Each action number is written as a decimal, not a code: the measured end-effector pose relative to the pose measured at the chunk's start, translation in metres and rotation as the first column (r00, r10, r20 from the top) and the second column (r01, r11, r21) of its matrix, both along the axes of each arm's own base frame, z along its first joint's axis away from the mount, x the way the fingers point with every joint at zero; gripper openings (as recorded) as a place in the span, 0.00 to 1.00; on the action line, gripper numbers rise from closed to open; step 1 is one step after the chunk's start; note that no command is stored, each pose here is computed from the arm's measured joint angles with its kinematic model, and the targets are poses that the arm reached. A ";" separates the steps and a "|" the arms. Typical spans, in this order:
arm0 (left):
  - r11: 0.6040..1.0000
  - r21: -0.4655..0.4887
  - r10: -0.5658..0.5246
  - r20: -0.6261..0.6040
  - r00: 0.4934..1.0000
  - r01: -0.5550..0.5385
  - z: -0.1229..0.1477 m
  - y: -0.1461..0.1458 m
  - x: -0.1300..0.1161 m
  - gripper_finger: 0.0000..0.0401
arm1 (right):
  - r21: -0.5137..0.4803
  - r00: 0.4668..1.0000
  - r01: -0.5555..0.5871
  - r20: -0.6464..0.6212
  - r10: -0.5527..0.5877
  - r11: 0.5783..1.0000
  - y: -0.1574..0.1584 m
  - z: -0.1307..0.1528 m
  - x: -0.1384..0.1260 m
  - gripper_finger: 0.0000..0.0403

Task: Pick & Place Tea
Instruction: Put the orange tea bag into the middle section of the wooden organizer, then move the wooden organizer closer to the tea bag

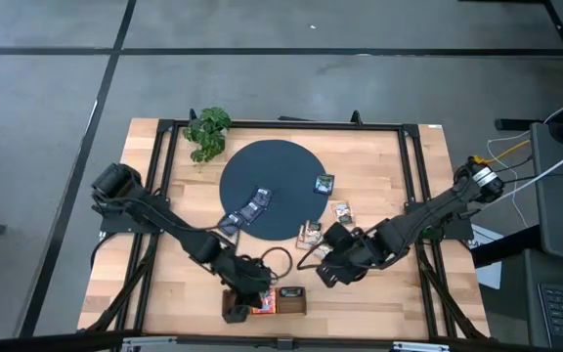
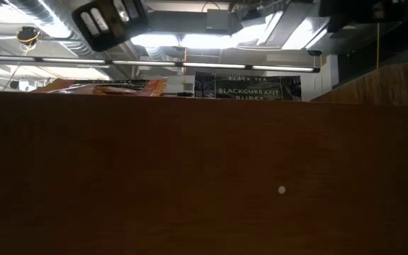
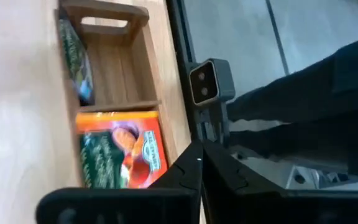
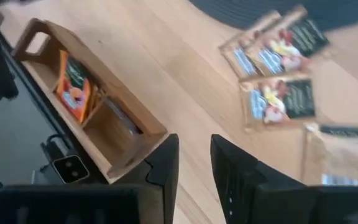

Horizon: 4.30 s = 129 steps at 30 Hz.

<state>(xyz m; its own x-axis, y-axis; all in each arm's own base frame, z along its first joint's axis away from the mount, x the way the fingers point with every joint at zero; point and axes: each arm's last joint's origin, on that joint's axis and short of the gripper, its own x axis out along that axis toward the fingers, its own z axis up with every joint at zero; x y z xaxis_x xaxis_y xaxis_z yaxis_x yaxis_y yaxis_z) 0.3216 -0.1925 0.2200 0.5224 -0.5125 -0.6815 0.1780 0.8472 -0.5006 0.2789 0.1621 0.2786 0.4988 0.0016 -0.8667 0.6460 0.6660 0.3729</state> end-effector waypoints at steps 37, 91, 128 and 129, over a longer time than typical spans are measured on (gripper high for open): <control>0.967 0.255 0.067 -0.184 0.981 -0.018 -0.043 -0.023 0.024 0.01 | -0.090 0.997 -0.055 -0.054 0.050 0.994 0.009 0.014 -0.038 0.24; 0.893 -0.170 0.431 0.062 0.900 -0.416 -0.011 0.161 0.022 0.01 | 0.164 0.997 0.071 0.008 -0.073 0.984 -0.064 -0.088 -0.048 0.20; 0.884 -0.314 0.315 -0.144 0.938 -0.346 0.024 0.148 -0.098 0.01 | 0.058 0.966 -0.167 0.207 0.152 0.984 -0.099 -0.078 -0.020 0.33; 0.874 -0.361 0.299 -0.128 0.946 -0.325 0.028 0.140 -0.102 0.01 | 0.058 0.966 -0.167 0.207 0.152 0.984 -0.099 -0.078 -0.020 0.33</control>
<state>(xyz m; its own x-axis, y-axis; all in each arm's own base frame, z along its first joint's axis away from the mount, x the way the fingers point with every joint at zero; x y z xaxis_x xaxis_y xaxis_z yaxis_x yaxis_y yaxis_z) 0.2194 -0.0524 0.2483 0.6580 -0.5526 -0.5115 -0.1089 0.6023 -0.7908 0.2588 0.0631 0.2007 0.6509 0.1559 -0.7430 0.4403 0.7198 0.5367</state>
